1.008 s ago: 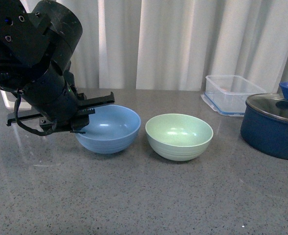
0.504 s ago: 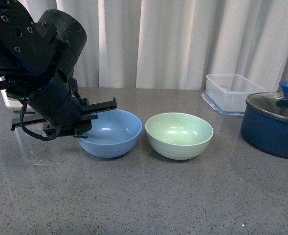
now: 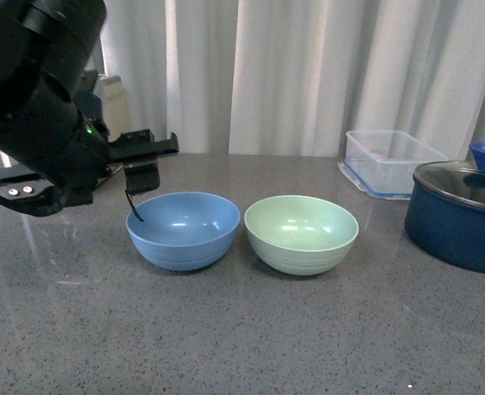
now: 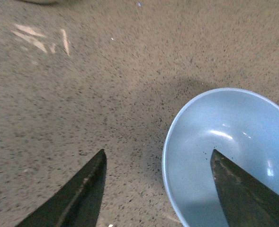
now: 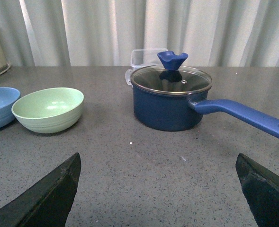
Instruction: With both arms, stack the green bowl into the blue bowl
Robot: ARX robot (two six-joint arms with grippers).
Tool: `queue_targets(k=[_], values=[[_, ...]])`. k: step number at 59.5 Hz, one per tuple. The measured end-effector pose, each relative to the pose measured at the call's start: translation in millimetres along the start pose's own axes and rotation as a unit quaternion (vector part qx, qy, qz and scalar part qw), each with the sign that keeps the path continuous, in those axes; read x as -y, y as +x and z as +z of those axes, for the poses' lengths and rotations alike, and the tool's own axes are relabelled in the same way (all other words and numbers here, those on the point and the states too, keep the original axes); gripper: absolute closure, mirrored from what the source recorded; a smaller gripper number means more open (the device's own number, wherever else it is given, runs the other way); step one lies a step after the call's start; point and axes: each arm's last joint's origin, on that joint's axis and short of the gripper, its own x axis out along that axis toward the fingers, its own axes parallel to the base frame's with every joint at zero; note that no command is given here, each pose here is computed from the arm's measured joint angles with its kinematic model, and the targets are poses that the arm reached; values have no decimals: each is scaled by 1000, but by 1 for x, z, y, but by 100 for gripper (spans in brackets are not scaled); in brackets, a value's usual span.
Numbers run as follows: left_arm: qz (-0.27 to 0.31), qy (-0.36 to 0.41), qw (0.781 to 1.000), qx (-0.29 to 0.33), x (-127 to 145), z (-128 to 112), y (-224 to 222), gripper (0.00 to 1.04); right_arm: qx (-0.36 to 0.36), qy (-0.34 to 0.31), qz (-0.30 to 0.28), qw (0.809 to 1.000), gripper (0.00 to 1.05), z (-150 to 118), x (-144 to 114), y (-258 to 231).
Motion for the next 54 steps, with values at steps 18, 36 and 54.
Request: queue_targets(k=[18,36,54], values=[[13,52,997,52,-41,-48,-95,7,0,0,0,1000,10,0,0,0],[22,94,995,38,-66,-107,-143,7,0,0,0,1000,10,0,0,0],[-71,87,957,267,-85,-128,-145,43,0,0,0,1000,10,0,0,0]])
